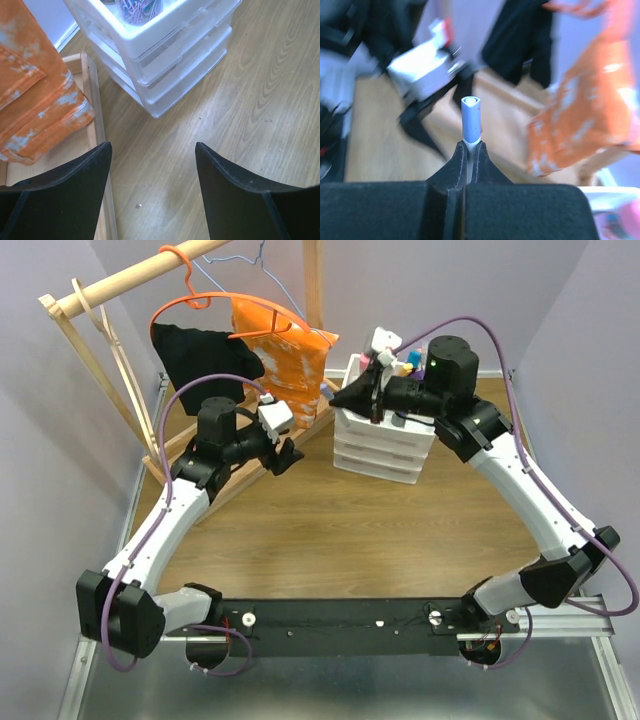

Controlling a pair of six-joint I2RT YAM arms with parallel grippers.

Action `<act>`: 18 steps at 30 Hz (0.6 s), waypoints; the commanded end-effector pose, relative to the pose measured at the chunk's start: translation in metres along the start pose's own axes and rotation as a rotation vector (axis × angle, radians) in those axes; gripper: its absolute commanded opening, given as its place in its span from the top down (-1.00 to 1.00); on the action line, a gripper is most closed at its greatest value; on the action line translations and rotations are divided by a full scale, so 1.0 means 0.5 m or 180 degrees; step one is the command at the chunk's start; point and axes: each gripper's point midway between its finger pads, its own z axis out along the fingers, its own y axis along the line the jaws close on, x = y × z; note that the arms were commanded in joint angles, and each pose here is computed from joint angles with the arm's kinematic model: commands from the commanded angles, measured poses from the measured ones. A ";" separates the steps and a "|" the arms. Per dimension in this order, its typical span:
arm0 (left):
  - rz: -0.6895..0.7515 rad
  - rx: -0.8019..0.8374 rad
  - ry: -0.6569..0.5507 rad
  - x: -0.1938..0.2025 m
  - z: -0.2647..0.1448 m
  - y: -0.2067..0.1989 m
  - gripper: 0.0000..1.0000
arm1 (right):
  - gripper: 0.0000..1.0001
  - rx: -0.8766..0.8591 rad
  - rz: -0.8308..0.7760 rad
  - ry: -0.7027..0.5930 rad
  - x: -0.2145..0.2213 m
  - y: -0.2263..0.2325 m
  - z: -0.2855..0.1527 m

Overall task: Sort the stationery into containers
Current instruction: Place the pen in the storage box.

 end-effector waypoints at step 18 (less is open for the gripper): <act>0.1366 0.0925 0.0467 0.135 0.118 -0.025 -0.61 | 0.99 0.3872 0.0532 -0.0860 0.011 -0.482 -0.286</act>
